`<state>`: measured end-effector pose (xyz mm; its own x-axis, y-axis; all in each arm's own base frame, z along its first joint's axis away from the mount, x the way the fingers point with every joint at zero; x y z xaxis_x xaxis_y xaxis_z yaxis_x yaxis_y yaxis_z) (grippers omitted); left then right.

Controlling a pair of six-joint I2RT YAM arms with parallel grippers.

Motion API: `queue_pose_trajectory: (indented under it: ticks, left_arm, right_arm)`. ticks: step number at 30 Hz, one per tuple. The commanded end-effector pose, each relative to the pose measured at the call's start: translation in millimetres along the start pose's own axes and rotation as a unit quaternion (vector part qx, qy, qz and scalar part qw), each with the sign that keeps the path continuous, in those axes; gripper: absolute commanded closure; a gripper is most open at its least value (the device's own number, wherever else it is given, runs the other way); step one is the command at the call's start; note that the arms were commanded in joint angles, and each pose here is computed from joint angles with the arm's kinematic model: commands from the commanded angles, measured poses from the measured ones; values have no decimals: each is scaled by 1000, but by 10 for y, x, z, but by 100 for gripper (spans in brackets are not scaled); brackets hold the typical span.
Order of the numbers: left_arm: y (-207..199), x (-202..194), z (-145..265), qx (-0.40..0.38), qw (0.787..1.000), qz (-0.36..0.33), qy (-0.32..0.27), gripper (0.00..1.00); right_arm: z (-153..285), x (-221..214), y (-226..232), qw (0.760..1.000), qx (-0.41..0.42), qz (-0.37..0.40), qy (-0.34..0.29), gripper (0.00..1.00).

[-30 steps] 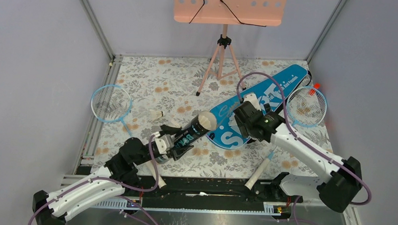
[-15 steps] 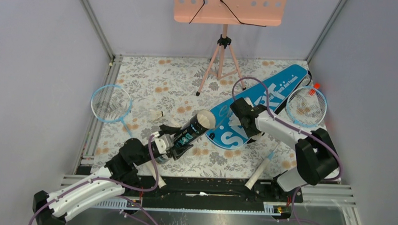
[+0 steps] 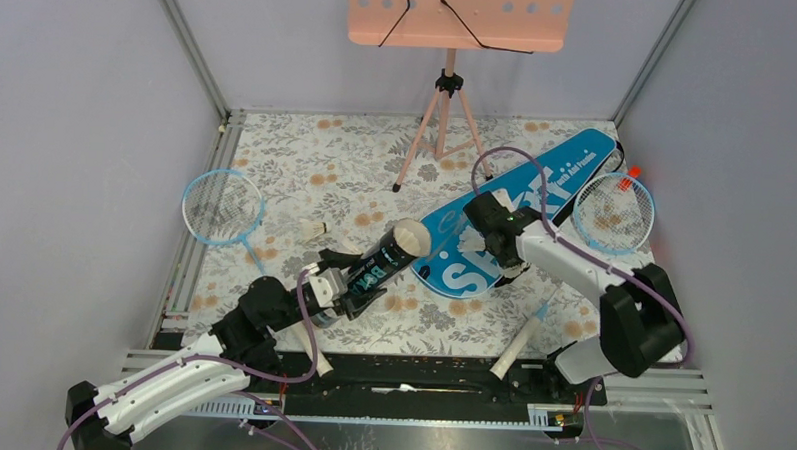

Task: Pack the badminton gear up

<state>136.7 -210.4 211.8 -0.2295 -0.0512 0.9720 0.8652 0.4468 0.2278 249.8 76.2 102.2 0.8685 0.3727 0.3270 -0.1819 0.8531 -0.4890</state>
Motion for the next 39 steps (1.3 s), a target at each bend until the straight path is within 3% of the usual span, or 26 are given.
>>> queue_pose_trajectory:
  ticks: [1,4,6,8,12,15,17,26,33,39]
  left_arm:
    - [69,265,-17,16,998,-10,-55,97]
    - [54,254,-34,10,998,-11,-54,97]
    - [17,236,-55,-3,999,-12,-51,97]
    - [-57,212,-77,-31,998,-17,-47,96]
    - [-157,179,-118,-70,997,-21,-35,96]
    - [-241,154,-132,-104,994,-23,-24,96]
    - [-278,153,-144,-119,992,-21,-21,96]
    - [-320,129,-146,-137,990,-24,-10,95]
    - [-326,137,-131,-138,990,-27,-15,96]
    - [-406,150,-94,-166,985,-34,-24,96]
  right_arm:
    - [469,58,-278,995,17,-83,-53,100]
    - [830,11,-326,980,96,-132,-110,100]
    - [1124,16,-278,956,182,-160,-164,100]
    - [1507,49,-175,912,293,-176,-226,100]
    - [2391,22,2,782,510,-163,-321,100]
    - [2818,-31,11,710,596,-160,-339,100]
    - [2993,-20,4,678,628,-155,-350,100]
    - [3243,12,-34,649,660,-127,-357,100]
    - [3403,-98,-187,642,652,-118,-386,100]
    - [3486,-245,-124,619,696,-110,-347,100]
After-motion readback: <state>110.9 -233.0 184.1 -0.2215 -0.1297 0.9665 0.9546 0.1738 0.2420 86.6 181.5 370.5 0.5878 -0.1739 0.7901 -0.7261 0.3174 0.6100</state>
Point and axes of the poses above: each gripper's point midway between its finger pads, its own z axis back along the fingers, its own y axis along the line the jaws close on, x = y × z, the point moved 3 cm from there along z, back along the fingers, and after that the axes turned 1 degree about -z, right-handed, at the moved point
